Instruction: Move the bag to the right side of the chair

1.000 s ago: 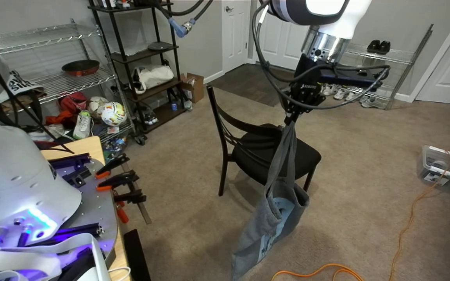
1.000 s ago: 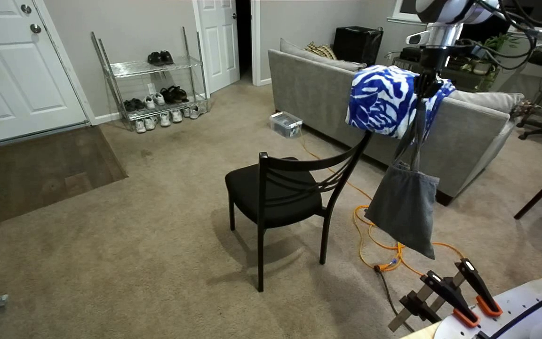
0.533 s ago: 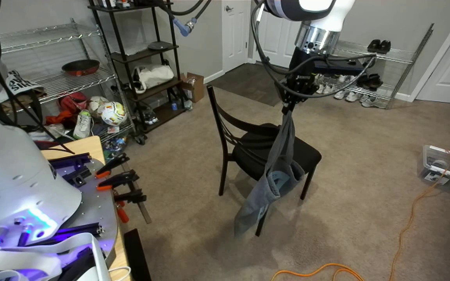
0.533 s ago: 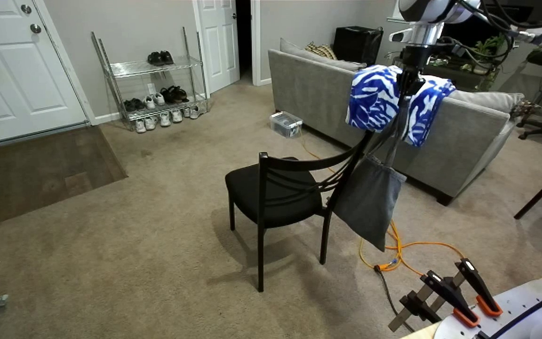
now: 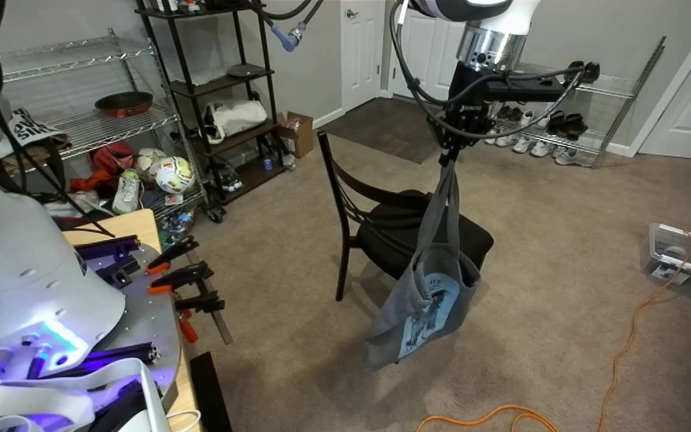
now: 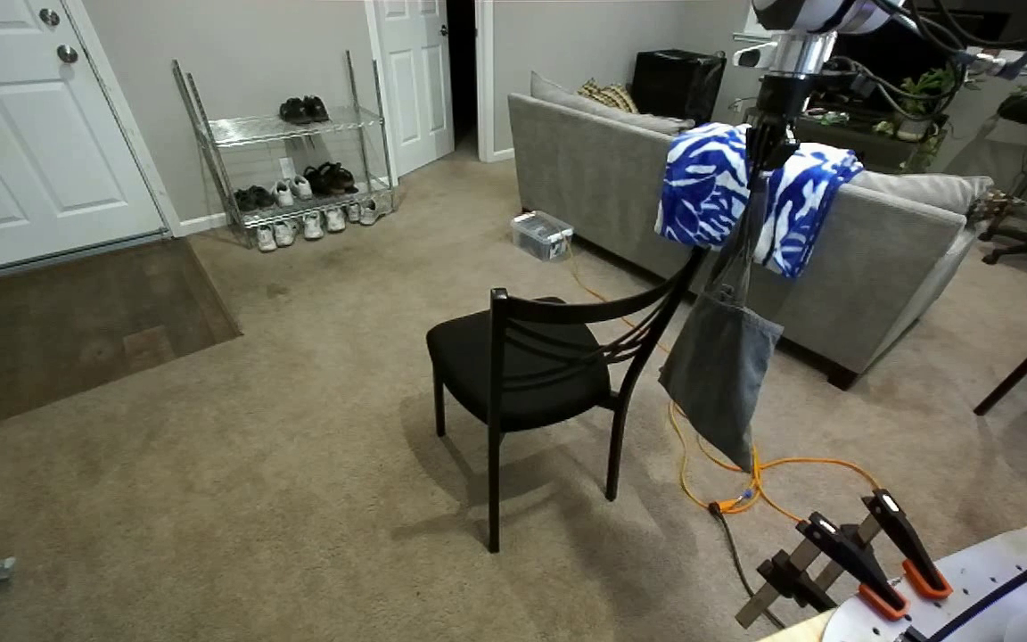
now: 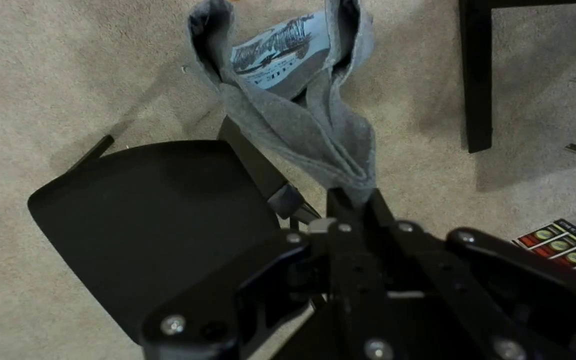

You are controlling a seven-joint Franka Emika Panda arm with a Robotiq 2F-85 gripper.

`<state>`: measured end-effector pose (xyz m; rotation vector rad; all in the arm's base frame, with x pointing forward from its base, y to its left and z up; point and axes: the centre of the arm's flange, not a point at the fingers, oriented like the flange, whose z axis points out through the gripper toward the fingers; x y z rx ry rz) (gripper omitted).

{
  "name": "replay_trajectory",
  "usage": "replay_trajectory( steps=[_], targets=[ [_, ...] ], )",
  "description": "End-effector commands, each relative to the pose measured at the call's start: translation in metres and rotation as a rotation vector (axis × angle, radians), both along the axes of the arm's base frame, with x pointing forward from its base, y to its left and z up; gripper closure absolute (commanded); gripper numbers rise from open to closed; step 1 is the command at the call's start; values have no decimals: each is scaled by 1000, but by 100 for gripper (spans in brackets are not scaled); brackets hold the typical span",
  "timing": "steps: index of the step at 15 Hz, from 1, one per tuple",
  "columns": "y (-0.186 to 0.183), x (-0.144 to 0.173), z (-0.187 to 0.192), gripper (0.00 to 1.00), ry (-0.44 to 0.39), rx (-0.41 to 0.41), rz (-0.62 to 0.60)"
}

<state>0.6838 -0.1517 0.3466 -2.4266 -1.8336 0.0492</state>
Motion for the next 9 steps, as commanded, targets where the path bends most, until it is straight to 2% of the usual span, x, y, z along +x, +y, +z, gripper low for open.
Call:
replay_trajectory(
  steps=[1, 5, 9],
  targets=[
    [11, 14, 7, 98, 62, -8, -44],
    [29, 30, 4, 98, 126, 2, -84],
    [33, 46, -3, 98, 145, -2, -116]
  ],
)
